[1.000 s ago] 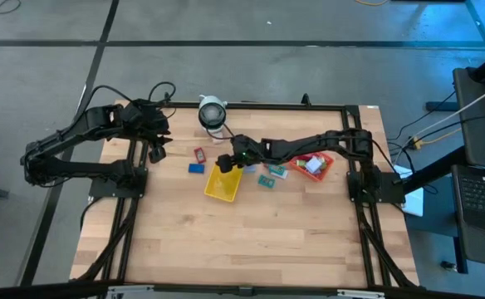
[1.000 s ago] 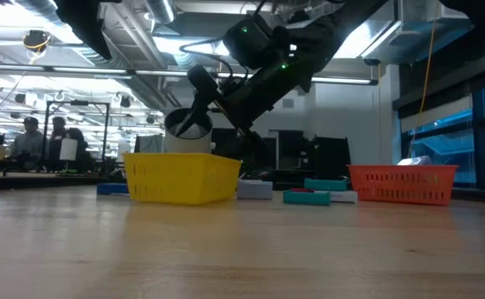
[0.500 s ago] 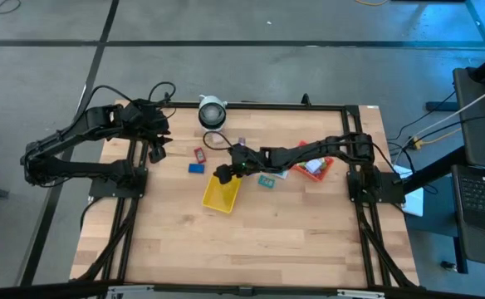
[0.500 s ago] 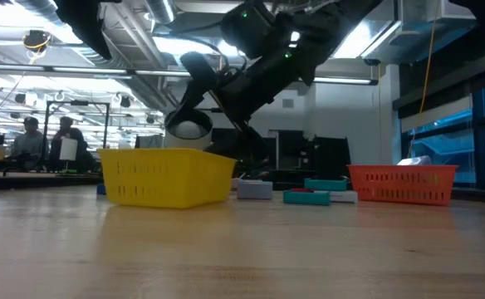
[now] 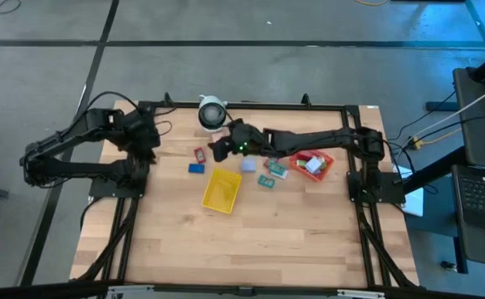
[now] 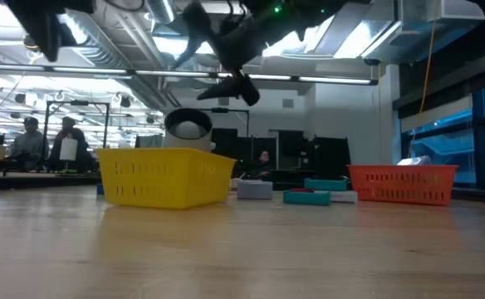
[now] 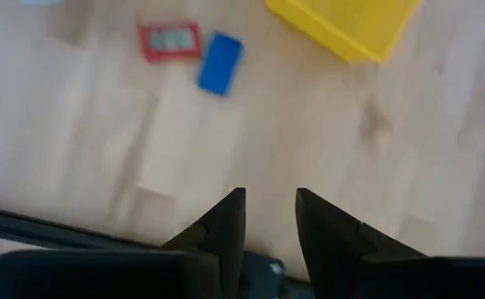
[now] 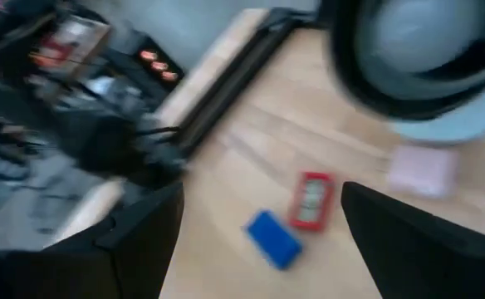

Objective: Pick & Place Office items
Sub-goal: Adjust the yellow basket

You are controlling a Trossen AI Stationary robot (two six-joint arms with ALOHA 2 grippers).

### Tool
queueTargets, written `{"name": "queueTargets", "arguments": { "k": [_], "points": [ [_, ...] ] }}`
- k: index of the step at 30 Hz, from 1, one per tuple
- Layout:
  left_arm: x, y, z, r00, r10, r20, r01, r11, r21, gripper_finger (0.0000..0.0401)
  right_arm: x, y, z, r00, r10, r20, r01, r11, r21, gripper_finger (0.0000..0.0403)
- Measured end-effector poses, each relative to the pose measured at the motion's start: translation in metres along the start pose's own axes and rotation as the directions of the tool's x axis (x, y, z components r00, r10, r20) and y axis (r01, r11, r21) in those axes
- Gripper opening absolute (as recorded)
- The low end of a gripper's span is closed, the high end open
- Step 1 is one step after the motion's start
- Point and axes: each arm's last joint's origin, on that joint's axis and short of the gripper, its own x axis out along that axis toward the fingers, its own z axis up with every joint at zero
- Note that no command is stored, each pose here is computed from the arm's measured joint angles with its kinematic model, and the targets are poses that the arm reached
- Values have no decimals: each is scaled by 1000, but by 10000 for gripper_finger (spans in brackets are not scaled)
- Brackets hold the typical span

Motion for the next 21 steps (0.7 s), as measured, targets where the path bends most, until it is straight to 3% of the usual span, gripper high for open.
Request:
{"name": "queueTargets", "arguments": {
  "k": [3,6,13,21],
  "points": [
    [21,2,-4,997,-55,-63,54,998,-15,90,-1,-6,3,996,-82,-24,82,996,-27,333],
    [50,4,1,982,-186,-12,187,982,11,80,-1,-7,1,993,-118,-27,117,992,-36,333],
    [92,1,14,974,-226,5,224,969,100,74,-16,6,-1,995,-98,-28,96,993,-72,333],
    [138,-40,34,940,-239,-242,300,918,260,74,-48,13,16,990,-136,18,137,987,-85,333]
  ]
}}
